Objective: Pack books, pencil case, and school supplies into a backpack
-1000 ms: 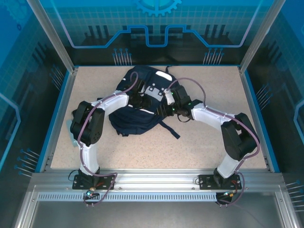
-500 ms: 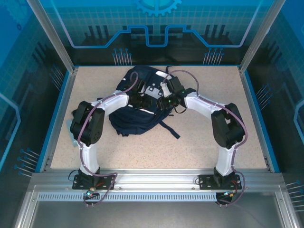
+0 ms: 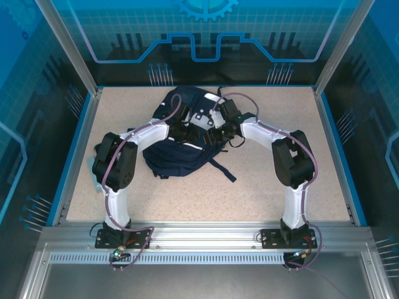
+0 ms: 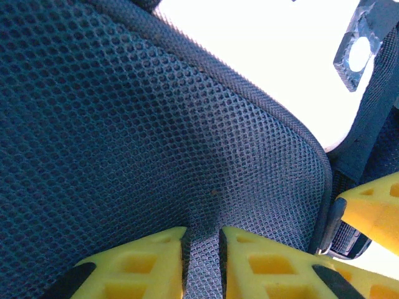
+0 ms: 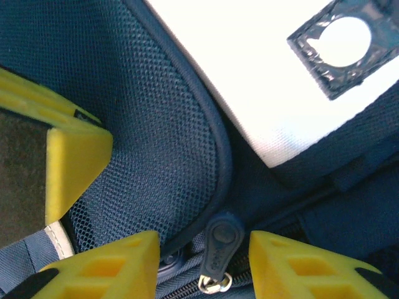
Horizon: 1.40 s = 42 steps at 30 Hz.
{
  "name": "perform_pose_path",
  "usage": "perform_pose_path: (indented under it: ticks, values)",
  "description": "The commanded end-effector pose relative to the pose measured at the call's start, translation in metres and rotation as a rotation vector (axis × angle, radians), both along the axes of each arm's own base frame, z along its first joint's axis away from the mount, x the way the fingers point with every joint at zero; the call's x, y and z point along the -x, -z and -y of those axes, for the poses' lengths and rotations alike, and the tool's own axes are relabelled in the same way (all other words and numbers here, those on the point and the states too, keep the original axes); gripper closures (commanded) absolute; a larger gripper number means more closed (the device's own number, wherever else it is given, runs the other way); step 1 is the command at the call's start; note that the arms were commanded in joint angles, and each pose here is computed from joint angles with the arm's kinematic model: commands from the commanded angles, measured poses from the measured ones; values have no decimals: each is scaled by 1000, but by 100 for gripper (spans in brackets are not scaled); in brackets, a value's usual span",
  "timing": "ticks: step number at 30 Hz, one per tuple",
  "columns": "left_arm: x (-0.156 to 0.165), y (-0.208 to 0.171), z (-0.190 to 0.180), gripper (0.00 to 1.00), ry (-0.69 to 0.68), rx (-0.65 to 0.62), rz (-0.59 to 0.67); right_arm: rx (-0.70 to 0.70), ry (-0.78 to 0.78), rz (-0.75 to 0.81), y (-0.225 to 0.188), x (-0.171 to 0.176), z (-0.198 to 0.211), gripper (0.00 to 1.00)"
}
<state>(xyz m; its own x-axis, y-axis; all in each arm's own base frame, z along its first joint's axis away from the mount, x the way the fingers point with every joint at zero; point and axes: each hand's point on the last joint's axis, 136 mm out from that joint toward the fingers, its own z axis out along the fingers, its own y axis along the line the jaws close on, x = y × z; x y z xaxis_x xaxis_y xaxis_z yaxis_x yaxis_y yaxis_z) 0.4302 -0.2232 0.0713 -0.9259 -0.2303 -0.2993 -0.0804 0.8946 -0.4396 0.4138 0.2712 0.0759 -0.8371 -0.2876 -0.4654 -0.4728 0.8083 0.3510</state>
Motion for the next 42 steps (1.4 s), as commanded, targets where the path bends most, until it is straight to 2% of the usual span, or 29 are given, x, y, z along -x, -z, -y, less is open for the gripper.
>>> perform_pose_path:
  ticks: [1,7,15,20,33,36,39,40,42]
  values:
    - [18,37,-17,77,-2,-98,-113,-43,-42,-41,1,2,-5,60]
    - [17,37,-16,77,-2,-97,-111,-57,-84,-55,4,9,-7,70]
    - [17,38,-17,77,-5,-101,-115,-53,-89,-53,5,12,-6,91]
    - [16,41,-18,77,-9,-106,-122,-66,-116,-34,0,21,-5,100]
    - [17,51,-17,78,-39,-97,-153,-186,-255,-54,-2,72,-32,100]
    - [18,49,-16,78,-36,-93,-152,-170,-220,-53,-1,76,-32,100]
    - [19,40,-16,78,-28,-86,-140,-147,-138,48,-25,66,-19,99]
    - [18,35,-15,78,-21,-80,-130,-123,-112,89,-35,62,-12,91]
    - [17,25,-13,77,-13,-69,-110,-73,-61,141,-46,53,-1,68]
